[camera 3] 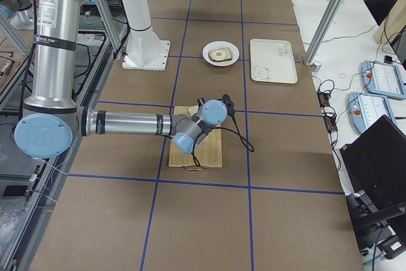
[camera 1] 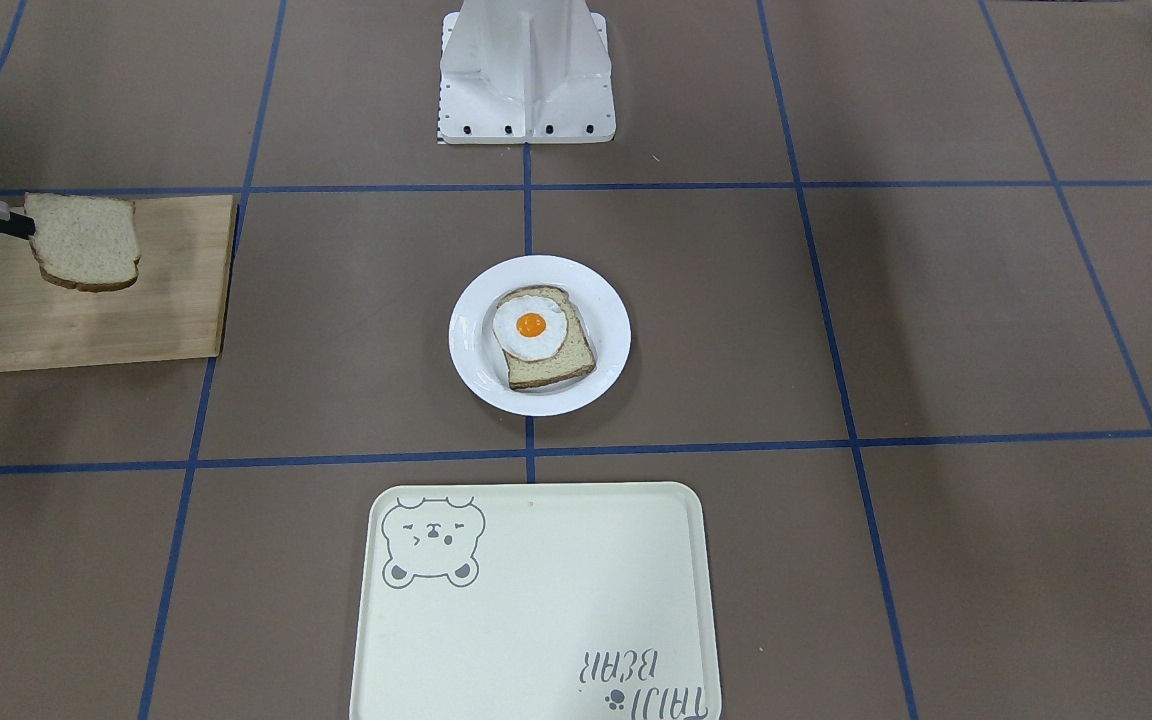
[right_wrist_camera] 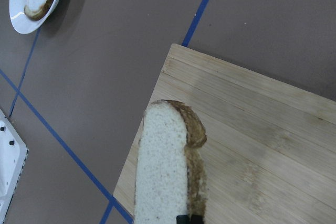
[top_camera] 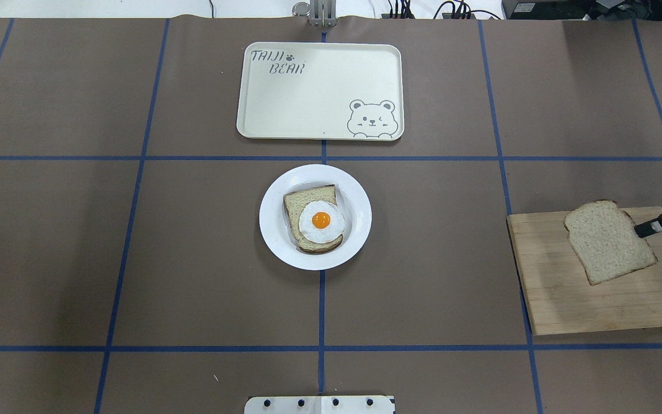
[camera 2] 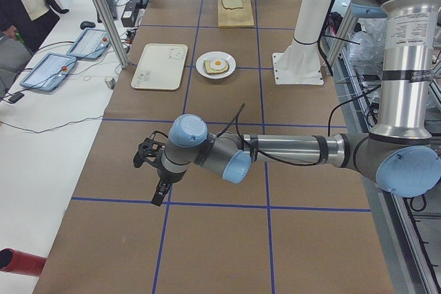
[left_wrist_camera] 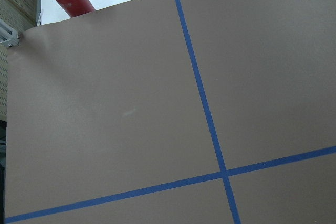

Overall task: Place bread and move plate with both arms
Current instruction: 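Carry the bread slice with the right gripper over the white plate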

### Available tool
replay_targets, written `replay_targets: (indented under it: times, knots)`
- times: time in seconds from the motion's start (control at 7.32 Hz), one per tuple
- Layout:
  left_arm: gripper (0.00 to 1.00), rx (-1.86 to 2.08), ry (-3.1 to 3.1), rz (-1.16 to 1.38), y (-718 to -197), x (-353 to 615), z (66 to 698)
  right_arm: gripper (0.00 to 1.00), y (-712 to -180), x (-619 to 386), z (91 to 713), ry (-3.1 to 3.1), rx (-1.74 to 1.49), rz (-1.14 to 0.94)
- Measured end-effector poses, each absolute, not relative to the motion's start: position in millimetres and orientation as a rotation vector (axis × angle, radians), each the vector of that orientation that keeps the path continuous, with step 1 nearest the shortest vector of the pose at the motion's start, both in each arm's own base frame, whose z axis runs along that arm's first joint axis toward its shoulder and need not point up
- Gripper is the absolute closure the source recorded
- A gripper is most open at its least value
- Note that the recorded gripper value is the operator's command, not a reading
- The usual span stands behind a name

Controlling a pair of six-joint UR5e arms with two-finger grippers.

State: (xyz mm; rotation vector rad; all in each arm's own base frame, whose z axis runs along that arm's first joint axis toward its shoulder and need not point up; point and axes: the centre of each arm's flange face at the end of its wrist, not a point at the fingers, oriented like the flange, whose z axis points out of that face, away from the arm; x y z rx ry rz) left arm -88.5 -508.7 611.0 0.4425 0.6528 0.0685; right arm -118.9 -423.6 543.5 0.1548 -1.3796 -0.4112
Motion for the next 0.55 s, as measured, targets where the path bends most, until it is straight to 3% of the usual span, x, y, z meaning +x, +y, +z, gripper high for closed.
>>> replay_targets:
  times: [0.55]
  knots:
    - [0.00,0.419,0.656,0.059,-507.5,-88.3,622.4,1.00,-517.5,-193.0,370.7,-1.428,0.100,-0.193]
